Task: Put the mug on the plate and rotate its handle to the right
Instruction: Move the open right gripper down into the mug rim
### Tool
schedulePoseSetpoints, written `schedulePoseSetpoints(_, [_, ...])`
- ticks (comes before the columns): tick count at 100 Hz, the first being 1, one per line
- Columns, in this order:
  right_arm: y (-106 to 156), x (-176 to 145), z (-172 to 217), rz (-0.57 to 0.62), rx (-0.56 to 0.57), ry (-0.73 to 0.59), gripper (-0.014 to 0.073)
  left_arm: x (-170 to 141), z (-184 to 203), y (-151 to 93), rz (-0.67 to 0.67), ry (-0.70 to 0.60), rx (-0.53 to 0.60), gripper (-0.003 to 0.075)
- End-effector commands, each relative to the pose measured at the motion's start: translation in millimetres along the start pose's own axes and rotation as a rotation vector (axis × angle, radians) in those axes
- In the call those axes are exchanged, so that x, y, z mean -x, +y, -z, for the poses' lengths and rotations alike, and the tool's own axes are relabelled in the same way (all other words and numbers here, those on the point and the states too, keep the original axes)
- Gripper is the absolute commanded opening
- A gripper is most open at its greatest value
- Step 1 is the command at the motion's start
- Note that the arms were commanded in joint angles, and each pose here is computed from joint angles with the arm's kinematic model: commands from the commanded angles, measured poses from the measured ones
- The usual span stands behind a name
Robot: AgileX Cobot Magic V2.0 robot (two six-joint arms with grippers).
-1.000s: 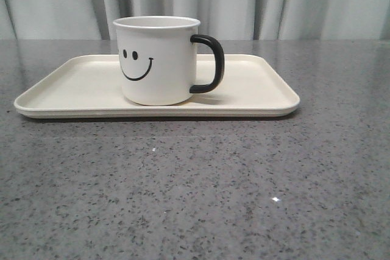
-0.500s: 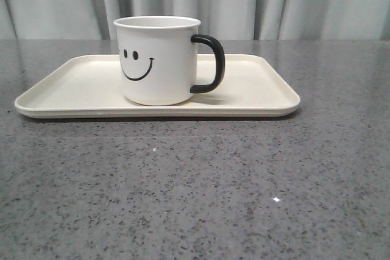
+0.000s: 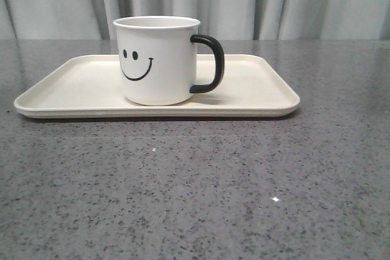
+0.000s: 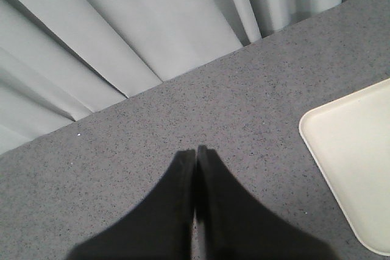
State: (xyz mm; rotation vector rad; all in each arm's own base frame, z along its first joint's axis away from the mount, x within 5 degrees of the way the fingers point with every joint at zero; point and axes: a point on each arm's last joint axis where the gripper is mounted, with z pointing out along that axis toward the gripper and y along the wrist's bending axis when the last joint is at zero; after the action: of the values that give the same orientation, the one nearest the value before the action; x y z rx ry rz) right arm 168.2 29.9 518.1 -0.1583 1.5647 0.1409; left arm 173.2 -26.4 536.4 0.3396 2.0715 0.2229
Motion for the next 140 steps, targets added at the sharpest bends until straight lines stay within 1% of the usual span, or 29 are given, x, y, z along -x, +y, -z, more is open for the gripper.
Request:
schedulePoseSetpoints(1, [15.3, 16.4, -17.0, 0.060, 0.084, -0.014, 0.0404, 2.5, 12.2, 4.5, 0.020, -0.054, 0.014, -0.0020])
schedulePoseSetpoints(12, [44.5, 7.7, -46.6, 0.143, 0.219, 0.085, 0.0404, 2.5, 12.2, 4.1, 0.021, -0.054, 0.011, -0.0020])
schedulePoseSetpoints(26, [81.9, -16.4, -80.6, 0.184, 0.351, 0.238, 0.0404, 2.6, 12.2, 3.6, 0.022, -0.055, 0.005, -0.0020])
schedulePoseSetpoints(40, [112.1, -48.8, -110.6, 0.213, 0.427, 0.368, 0.0404, 2.6, 12.2, 3.6, 0.022, -0.055, 0.005, -0.0020])
schedulePoseSetpoints(55, [133.7, -77.3, -130.5, 0.240, 0.473, 0.476, 0.0404, 2.6, 12.2, 3.6, 0.022, -0.055, 0.005, -0.0020])
schedulePoseSetpoints(64, [141.4, -90.8, -139.3, 0.251, 0.487, 0.525, 0.0404, 2.6, 12.2, 3.6, 0.022, -0.055, 0.005, -0.0020])
schedulePoseSetpoints(79, [150.5, -104.1, -147.1, 0.251, 0.507, 0.574, 0.0404, 1.1, 9.2, 2.5, 0.019, -0.043, 0.002, -0.0020])
schedulePoseSetpoints(115, [159.7, -115.5, -155.4, 0.222, 0.530, 0.600, 0.0404, 1.5, 8.4, 2.3, 0.019, -0.044, 0.002, -0.0020])
schedulePoseSetpoints(140, [167.1, -133.6, -166.8, 0.204, 0.543, 0.653, 0.0404, 1.5, 8.4, 2.3, 0.019, -0.044, 0.002, -0.0020])
